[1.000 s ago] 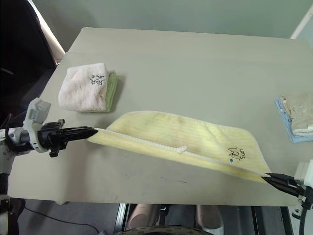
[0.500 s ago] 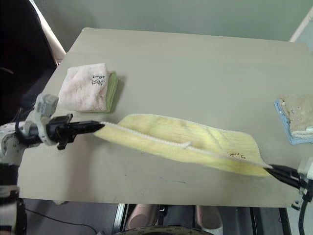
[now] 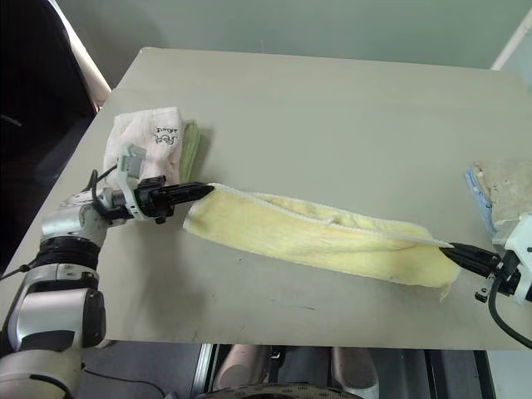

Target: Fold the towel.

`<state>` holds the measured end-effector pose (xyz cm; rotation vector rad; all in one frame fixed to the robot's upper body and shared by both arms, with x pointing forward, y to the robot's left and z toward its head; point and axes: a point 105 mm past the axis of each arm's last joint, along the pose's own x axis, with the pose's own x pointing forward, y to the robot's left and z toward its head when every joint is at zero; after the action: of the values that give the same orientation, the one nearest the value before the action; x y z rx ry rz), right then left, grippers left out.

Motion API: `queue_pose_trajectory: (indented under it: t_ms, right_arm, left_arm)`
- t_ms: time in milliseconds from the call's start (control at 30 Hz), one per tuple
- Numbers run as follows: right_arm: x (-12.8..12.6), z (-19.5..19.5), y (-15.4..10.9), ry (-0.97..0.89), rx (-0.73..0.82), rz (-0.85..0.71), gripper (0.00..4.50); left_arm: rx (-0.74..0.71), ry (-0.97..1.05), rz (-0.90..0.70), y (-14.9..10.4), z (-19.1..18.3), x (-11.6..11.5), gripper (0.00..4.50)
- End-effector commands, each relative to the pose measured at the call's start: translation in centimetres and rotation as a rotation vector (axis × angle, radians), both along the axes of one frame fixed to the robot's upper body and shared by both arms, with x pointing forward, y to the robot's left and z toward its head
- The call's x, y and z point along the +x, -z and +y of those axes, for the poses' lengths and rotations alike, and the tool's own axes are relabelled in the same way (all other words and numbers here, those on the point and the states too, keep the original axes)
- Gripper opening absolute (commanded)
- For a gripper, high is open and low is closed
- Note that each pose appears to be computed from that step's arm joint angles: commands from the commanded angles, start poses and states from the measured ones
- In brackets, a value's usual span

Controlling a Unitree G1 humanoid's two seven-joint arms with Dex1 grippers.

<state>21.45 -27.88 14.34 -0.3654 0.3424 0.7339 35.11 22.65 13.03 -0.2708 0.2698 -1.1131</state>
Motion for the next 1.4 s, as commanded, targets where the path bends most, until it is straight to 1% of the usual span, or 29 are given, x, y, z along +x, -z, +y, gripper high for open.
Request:
queue_pose_trajectory:
  t_ms: [33,267,500,667,700,767,800,833,867,967,1033,1067,1100,1133,1333,1400]
  right_arm:
    - [1.2,-0.8,-0.5,0.027,-0.015,-0.041,0.00]
    - [2.6,-1.8,0.4,0.040,-0.030,-0.038,0.00]
    - [4.2,-1.6,0.8,0.052,-0.024,-0.053,0.00]
    - [5.0,-2.0,0.7,0.095,-0.016,-0.069,0.00]
    - [5.1,-2.0,0.6,0.096,-0.009,-0.069,0.44]
    - [5.0,-1.8,0.7,0.088,-0.006,-0.067,0.91]
    - [5.0,-1.7,0.7,0.086,-0.005,-0.069,1.25]
    - [5.0,-1.6,0.6,0.085,-0.003,-0.074,1.65]
    - [5.1,-1.5,0.5,0.084,0.002,-0.078,1.93]
    - [4.9,-1.2,0.4,0.067,0.009,-0.076,2.98]
    - [4.9,-1.1,0.2,0.068,0.013,-0.085,3.75]
    - [4.9,-1.1,-0.1,0.071,0.020,-0.093,4.09]
    - [4.8,-1.1,-0.3,0.074,0.027,-0.099,4.37]
    - [4.7,-1.1,-0.5,0.075,0.038,-0.101,4.50]
    - [3.7,-1.1,-0.7,0.091,0.069,-0.098,4.50]
    - [3.4,-1.1,-0.7,0.099,0.075,-0.100,4.50]
  left_arm:
    - [-0.005,-0.054,-0.083,-1.7,0.4,1.3,0.01]
    - [0.016,-0.141,-0.118,-1.7,1.3,2.4,0.01]
    - [0.021,-0.111,-0.096,-0.5,0.4,2.2,0.01]
    - [0.012,-0.110,-0.092,-0.4,0.3,2.3,0.01]
    - [0.003,-0.116,-0.087,-0.4,0.3,2.3,0.00]
    - [-0.020,-0.120,-0.066,-0.6,0.3,2.4,0.00]
    - [-0.023,-0.120,-0.056,-0.6,0.3,2.4,0.00]
    - [-0.022,-0.120,-0.052,-0.5,0.3,2.4,0.00]
    - [-0.020,-0.121,-0.051,-0.5,0.3,2.4,0.00]
    - [-0.012,-0.137,-0.053,-0.5,0.4,2.6,0.00]
    - [-0.016,-0.147,-0.053,-0.6,0.4,2.7,0.00]
    - [-0.022,-0.144,-0.053,-0.8,0.4,2.7,0.36]
    - [-0.026,-0.140,-0.052,-0.8,0.3,2.7,0.49]
    - [-0.031,-0.136,-0.051,-0.9,0.3,2.7,0.70]
    - [-0.028,-0.127,-0.070,-1.2,0.5,2.5,2.71]
    - [-0.008,-0.110,-0.077,-1.0,0.6,2.2,3.46]
